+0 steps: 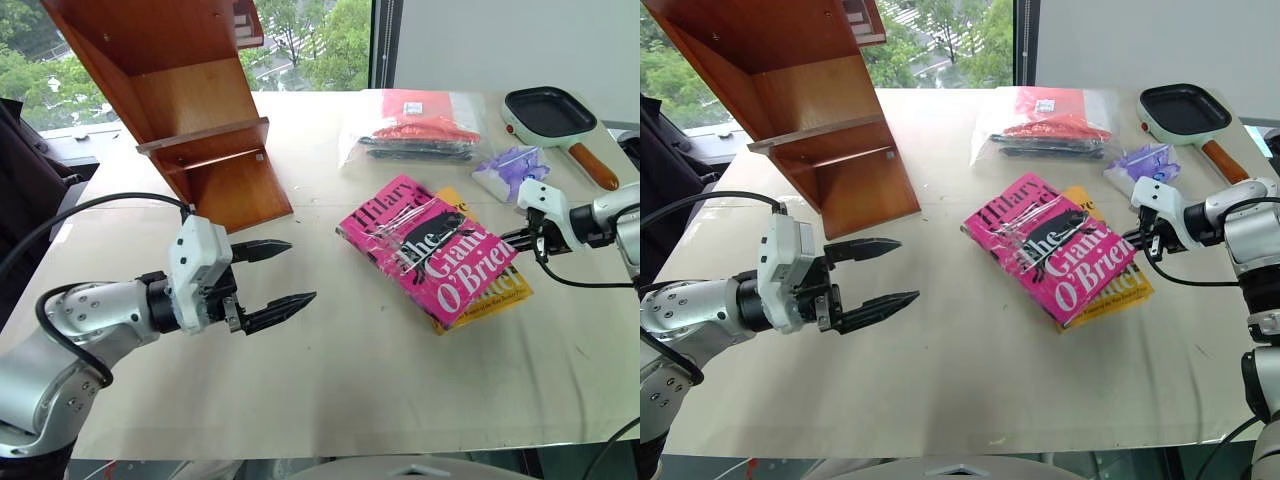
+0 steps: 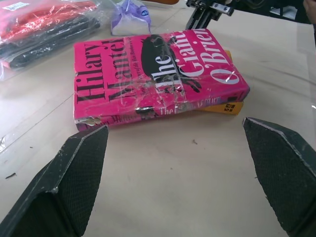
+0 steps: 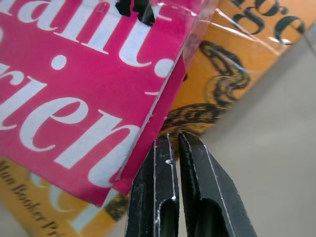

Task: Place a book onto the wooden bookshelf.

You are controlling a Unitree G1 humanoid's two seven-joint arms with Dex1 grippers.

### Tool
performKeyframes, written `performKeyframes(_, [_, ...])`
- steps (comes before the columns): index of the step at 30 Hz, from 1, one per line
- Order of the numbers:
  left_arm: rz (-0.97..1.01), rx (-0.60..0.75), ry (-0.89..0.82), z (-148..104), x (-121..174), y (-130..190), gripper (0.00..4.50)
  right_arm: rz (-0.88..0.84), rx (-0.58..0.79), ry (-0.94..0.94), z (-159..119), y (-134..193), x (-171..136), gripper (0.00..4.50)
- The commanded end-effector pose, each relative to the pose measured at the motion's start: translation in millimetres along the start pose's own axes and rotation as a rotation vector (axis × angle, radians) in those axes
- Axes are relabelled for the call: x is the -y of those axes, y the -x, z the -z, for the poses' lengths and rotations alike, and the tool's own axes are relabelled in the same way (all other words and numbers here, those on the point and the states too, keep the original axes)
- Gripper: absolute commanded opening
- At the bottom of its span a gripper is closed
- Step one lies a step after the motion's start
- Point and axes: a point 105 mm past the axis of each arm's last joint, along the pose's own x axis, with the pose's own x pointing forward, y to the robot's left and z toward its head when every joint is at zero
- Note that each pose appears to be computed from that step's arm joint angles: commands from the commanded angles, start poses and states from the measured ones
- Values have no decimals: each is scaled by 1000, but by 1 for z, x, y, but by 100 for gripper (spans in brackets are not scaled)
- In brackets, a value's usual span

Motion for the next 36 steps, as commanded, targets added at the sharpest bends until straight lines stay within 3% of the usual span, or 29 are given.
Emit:
performKeyframes(1, [19,13,-24,-4,2,-2,450,37,31,19,-9,16,0,4])
performKeyframes(9, [13,75,88,8,5,-17,450,74,29,-2,-5,26,-3,4])
performKeyframes(14, [-93,171,363,29,2,-45,450,188,127,-51,-6,45,1,4])
performKeyframes(21, [-25,113,719,58,48,-98,450,303,352,-83,-9,76,-29,4])
performKeyframes(23, [-62,197,867,56,39,-106,450,322,394,-138,-4,81,-43,58])
performKeyframes(24, [-91,178,902,65,31,-106,450,321,419,-178,0,81,-55,82])
performKeyframes(27, [-84,71,997,88,23,-112,450,300,481,-258,5,78,-92,228])
performKeyframes(30, [-33,111,1128,80,19,-129,450,301,521,-307,6,77,-118,380])
performKeyframes(32, [-38,128,1189,78,13,-141,450,320,528,-322,8,78,-130,443])
performKeyframes(36, [-15,112,1277,75,12,-169,450,353,528,-353,14,78,-151,443])
